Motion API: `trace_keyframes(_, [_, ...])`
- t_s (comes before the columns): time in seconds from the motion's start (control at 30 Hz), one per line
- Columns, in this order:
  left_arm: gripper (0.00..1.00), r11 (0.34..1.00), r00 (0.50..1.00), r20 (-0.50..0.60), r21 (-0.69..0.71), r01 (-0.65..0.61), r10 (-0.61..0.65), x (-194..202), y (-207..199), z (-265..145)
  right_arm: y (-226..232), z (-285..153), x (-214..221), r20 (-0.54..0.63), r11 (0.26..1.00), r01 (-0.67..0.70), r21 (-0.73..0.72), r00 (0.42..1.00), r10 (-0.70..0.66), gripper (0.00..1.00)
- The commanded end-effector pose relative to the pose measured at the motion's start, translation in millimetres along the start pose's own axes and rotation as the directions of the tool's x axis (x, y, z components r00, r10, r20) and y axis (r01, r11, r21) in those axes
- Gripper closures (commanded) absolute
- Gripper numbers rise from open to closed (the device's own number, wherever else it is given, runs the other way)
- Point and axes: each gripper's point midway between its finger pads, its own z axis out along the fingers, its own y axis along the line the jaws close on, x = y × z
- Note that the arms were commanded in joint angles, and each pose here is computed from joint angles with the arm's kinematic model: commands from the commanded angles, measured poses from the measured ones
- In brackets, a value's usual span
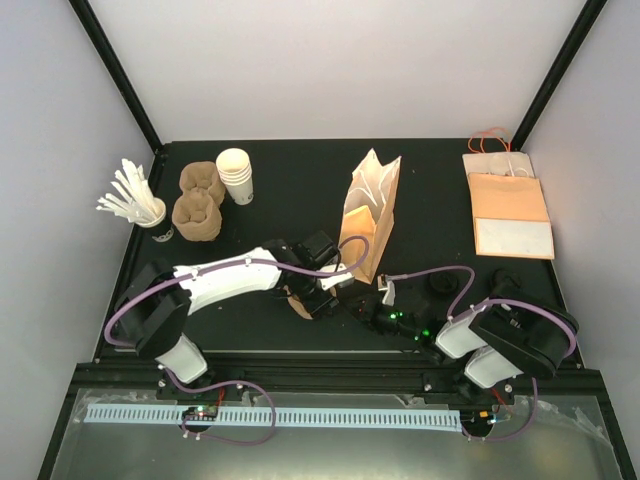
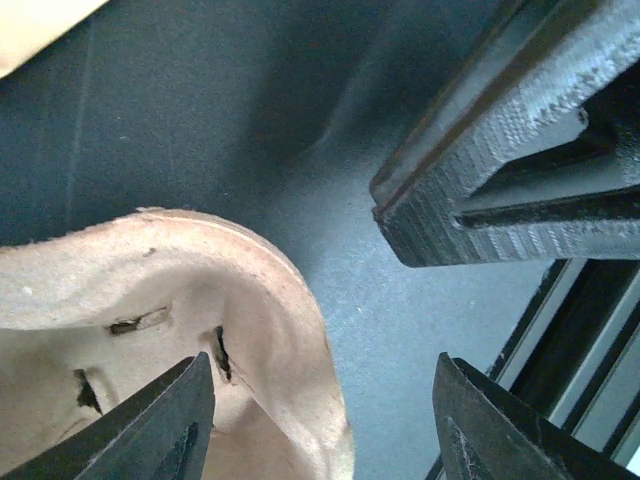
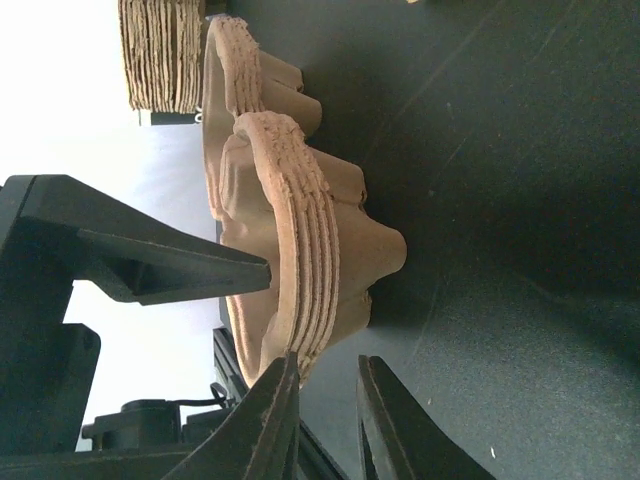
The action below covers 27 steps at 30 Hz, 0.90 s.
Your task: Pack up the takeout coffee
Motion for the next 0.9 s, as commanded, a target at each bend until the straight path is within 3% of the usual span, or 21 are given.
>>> trace_keyframes(0.0, [0.37, 0.998, 1.0, -0.004, -0.05, -0.028, 0.028, -11, 7, 0, 1, 0, -7, 0.037, 1.0, 0.005, -0.006, 0.999, -0.005, 0.81])
trace_keyframes(0.13, [0.43, 0.999, 0.999, -0.024, -0.036, -0.024, 0.023, -13, 7, 8, 3, 2, -7, 0.033, 1.0, 0.005, -0.012, 0.999, -0.005, 0.81])
trace_keyframes(0.37, [0.7, 1.0, 0.999, -0.033, 0.002, -0.024, 0.024, -12, 1, 9, 3, 5, -4, 0.012, 1.0, 0.007, -0.015, 1.0, -0.007, 0.79])
trace_keyframes(0.43, [0.74, 1.0, 0.999, -0.027, 0.0, -0.023, 0.023, -13, 1, 6, 4, 6, -4, 0.009, 1.0, 0.005, -0.022, 1.0, -0.005, 0.79])
trace_keyframes(0.6, [0.75, 0.999, 0.999, 0.025, 0.03, -0.026, 0.025, -22, -9, -10, 7, 7, -2, -0.002, 0.999, 0.007, -0.041, 1.0, -0.007, 0.78])
trace_keyframes(0.87, [0.77, 0.985, 0.99, 0.141, 0.174, -0.02, -0.005, -35, -30, -41, 39, 3, -4, 0.002, 0.986, 0.037, -0.162, 0.999, -0.037, 0.64])
